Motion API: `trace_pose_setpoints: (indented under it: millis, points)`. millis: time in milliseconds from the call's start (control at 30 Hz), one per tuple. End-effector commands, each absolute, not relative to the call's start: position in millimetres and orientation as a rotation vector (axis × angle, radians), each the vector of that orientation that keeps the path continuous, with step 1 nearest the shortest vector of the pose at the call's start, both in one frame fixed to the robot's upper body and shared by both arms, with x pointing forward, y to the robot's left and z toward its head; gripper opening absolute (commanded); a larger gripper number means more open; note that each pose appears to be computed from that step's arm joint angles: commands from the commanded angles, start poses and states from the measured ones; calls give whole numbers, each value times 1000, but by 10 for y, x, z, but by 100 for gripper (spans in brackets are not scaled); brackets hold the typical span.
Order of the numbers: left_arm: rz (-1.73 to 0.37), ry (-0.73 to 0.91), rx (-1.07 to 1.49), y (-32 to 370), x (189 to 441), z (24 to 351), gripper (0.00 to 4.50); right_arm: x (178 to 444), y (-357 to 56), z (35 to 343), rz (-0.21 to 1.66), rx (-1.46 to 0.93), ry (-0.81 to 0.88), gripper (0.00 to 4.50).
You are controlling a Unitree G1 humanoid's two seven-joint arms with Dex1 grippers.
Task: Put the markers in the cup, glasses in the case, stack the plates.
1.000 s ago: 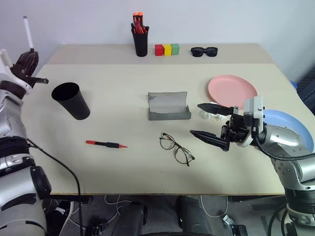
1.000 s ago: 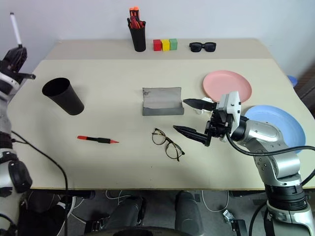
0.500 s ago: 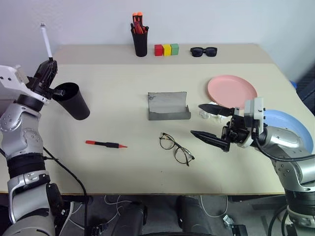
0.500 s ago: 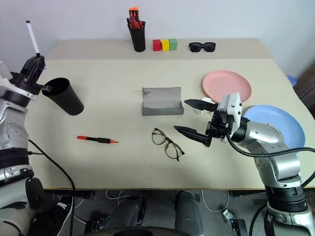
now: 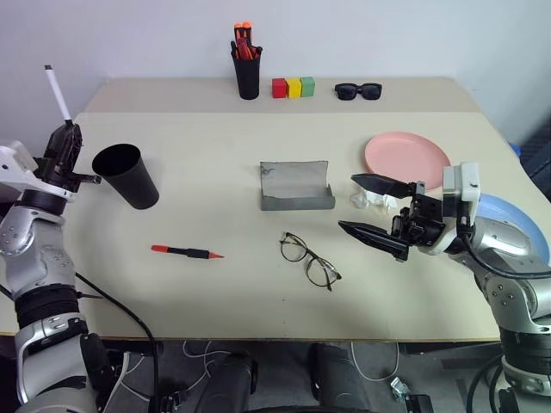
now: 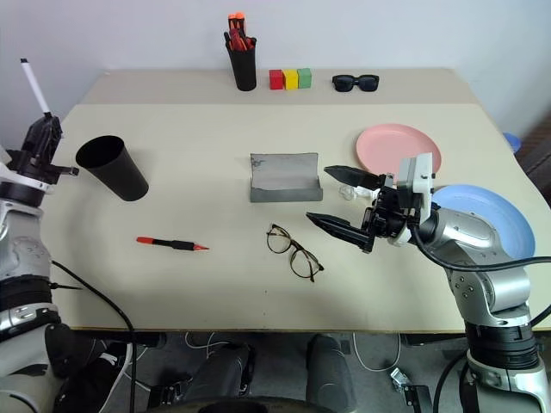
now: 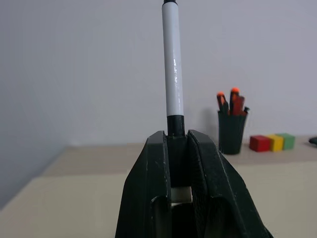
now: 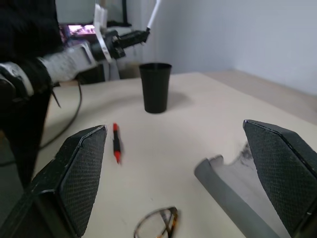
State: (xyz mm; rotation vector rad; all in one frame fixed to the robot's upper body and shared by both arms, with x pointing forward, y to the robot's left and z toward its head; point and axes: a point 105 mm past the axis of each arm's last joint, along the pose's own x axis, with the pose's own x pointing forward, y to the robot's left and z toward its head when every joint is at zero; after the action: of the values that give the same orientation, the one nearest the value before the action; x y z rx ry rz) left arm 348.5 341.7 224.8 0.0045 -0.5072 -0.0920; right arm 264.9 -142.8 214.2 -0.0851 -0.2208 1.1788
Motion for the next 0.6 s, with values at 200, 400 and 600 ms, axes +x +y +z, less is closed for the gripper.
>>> trace_pose_setpoints:
  millis: [200, 400, 600]
  points:
    - [-95, -534, 43, 3398, 3529, 2275, 2, 2557, -1467, 2281, 1187, -68, -292, 450]
    - [-109, -532, 55, 3337, 3589, 2272, 2, 2558, -1505, 2230, 1179, -69, -285, 450]
    - [-125, -520, 35, 3288, 3630, 2199, 2, 2556, -1539, 2200, 1169, -75, -281, 450]
